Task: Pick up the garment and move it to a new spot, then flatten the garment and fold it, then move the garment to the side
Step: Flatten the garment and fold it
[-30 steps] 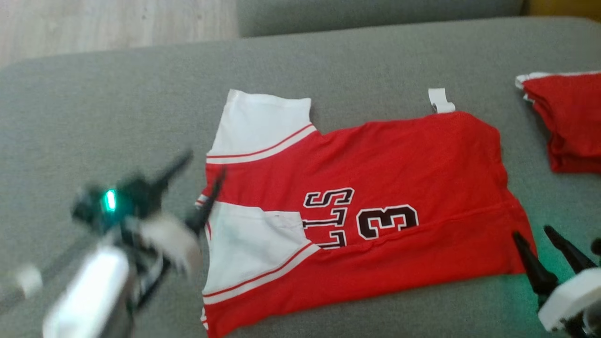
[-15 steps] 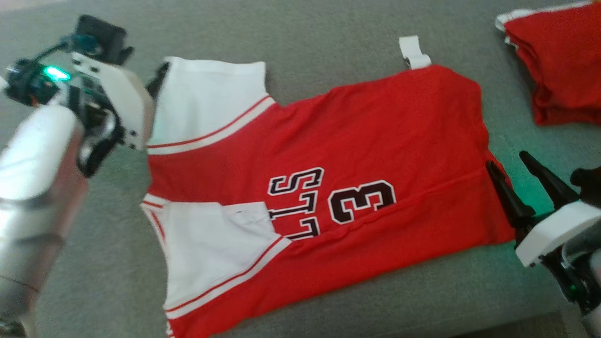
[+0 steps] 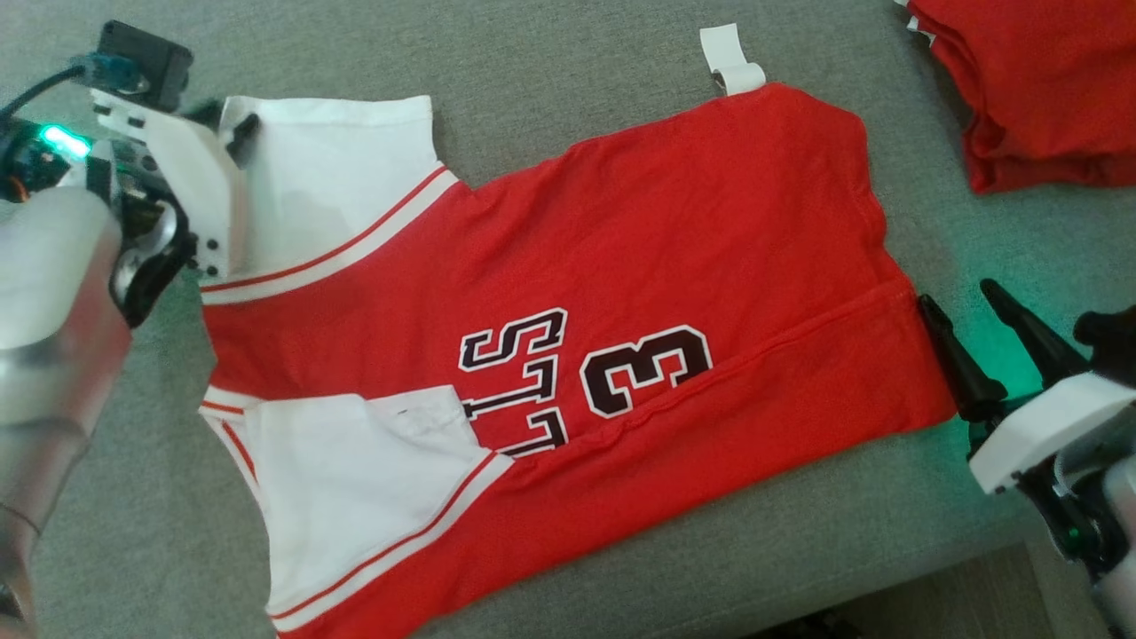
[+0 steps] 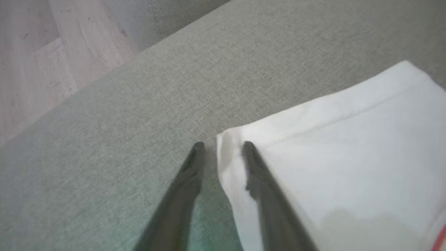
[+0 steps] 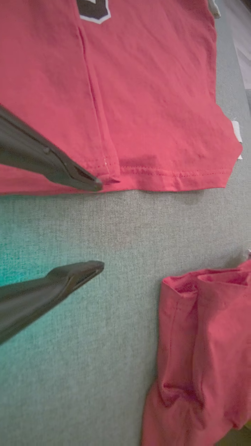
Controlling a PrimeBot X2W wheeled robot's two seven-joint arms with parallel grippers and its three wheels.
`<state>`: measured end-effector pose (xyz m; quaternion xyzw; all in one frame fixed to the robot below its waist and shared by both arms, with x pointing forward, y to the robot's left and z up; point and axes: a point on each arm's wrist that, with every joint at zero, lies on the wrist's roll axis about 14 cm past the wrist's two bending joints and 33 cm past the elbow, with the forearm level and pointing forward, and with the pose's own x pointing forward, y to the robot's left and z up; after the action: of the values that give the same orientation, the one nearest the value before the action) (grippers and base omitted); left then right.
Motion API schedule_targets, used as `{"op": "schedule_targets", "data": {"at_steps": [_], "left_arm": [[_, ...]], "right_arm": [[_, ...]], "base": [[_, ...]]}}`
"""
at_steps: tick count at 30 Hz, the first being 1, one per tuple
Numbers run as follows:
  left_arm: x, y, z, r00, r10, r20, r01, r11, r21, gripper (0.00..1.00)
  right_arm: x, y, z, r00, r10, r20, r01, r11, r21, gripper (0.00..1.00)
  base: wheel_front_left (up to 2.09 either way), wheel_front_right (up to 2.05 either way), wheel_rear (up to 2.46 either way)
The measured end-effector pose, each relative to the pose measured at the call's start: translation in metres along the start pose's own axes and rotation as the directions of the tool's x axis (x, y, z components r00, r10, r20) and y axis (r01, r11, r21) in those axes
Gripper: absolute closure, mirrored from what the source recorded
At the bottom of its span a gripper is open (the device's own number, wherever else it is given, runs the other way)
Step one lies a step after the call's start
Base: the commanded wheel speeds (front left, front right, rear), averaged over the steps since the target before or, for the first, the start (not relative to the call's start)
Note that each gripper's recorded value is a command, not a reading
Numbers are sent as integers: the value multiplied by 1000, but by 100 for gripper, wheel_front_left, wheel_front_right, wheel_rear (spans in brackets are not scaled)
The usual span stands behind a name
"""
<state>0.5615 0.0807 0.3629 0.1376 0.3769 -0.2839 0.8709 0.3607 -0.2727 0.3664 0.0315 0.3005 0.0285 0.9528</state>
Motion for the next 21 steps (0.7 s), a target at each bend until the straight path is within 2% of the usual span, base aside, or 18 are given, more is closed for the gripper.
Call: {"op": "schedule_targets", "data": {"at_steps": [10,18,21], "left_arm": [[-9,-11,9,997,-43,70,38,997,67,100],[-33,-6,25,987,-41,158,23,993,117,100],[-41,-2,29,983,-35,179,10,990,138,100]], "right_arm": [[11,4,16,999,19,47,-19,1000,6,0],[43,11,83,984,72,163,-61,996,-68,0],[61,17,101,984,92,154,-82,994,-71,0]], "base": [[0,0,0],[0,0,0],[0,0,0]]}}
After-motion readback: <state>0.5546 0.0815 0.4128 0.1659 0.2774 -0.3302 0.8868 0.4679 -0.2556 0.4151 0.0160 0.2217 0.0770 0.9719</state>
